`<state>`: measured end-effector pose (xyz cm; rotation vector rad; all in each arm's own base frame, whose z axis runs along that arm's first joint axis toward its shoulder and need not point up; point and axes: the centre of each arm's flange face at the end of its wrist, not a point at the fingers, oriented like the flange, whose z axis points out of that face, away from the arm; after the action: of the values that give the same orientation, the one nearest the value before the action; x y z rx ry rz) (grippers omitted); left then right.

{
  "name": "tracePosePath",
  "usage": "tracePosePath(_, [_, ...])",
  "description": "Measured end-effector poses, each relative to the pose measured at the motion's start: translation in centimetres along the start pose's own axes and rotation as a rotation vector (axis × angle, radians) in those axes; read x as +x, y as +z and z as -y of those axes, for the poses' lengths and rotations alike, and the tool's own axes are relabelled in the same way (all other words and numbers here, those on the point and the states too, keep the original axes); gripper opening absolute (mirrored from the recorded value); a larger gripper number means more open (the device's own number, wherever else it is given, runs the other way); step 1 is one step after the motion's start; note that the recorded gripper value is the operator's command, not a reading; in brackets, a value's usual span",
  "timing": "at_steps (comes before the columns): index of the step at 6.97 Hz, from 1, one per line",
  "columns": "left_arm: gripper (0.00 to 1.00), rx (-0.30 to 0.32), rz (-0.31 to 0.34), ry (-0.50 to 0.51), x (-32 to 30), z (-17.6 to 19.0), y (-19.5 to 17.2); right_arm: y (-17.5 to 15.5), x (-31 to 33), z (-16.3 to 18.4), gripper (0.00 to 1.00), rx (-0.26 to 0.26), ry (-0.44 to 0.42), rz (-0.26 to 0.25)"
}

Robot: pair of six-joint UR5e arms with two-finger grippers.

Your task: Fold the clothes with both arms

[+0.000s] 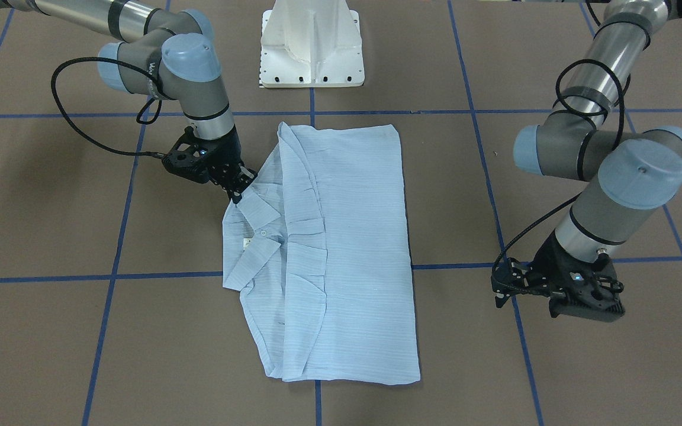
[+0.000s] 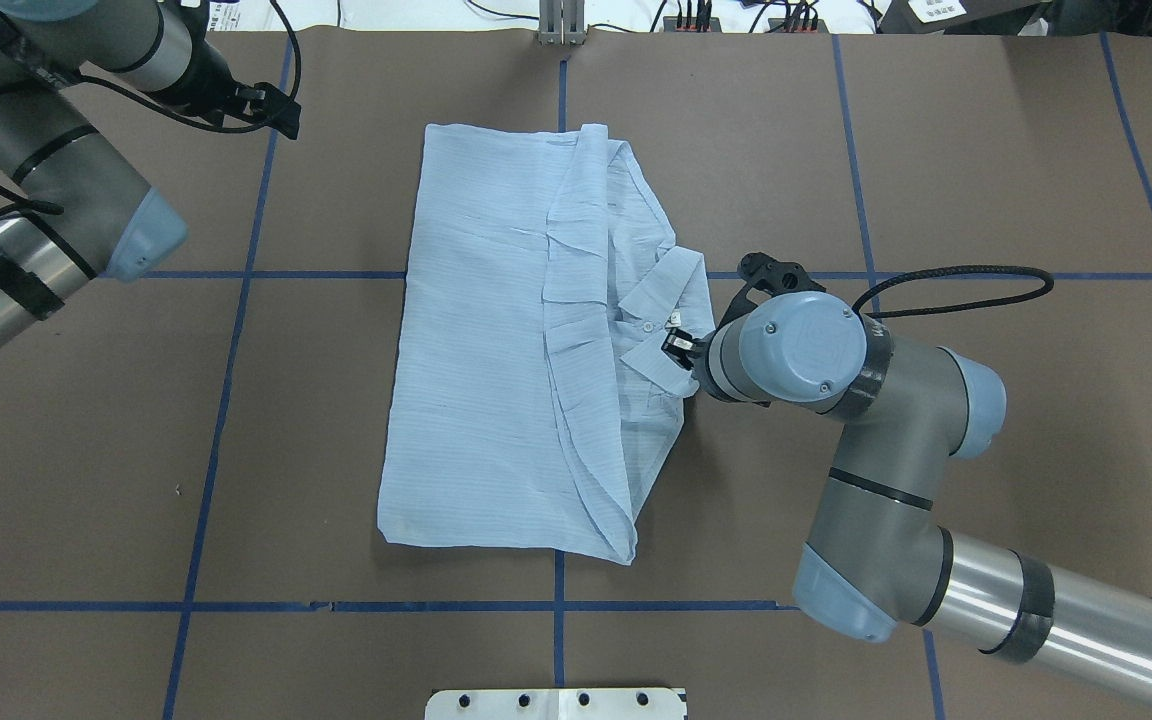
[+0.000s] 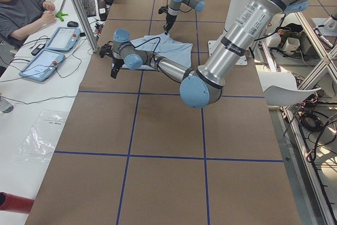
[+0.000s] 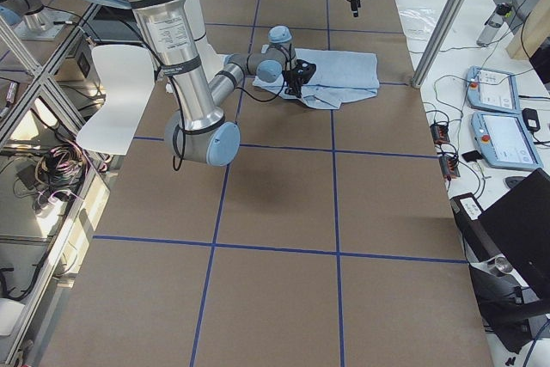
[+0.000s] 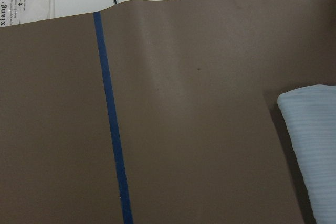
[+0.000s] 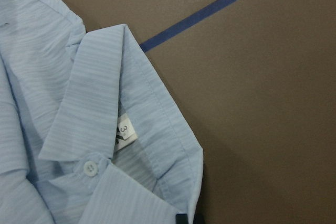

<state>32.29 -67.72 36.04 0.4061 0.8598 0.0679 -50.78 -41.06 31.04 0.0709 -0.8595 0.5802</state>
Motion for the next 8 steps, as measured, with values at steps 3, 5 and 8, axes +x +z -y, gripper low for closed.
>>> tracePosePath(3, [1.00, 0.000, -0.005, 0.002, -0.2, -0.7, -0.4, 0.1, 0.6, 0.6, 1.00, 0.018, -0.163, -0.034])
tracePosePath(5, [1.00, -0.005, -0.004, 0.000, -0.5, -1.0, -0.2, -2.0, -3.4, -0.4, 1.00, -0.007, -0.332, -0.087])
tracePosePath(8, [1.00, -0.016, -0.007, -0.004, -1.4, -2.2, -0.3, -4.0, -8.1, -7.1, 1.00, -0.107, -0.526, -0.103])
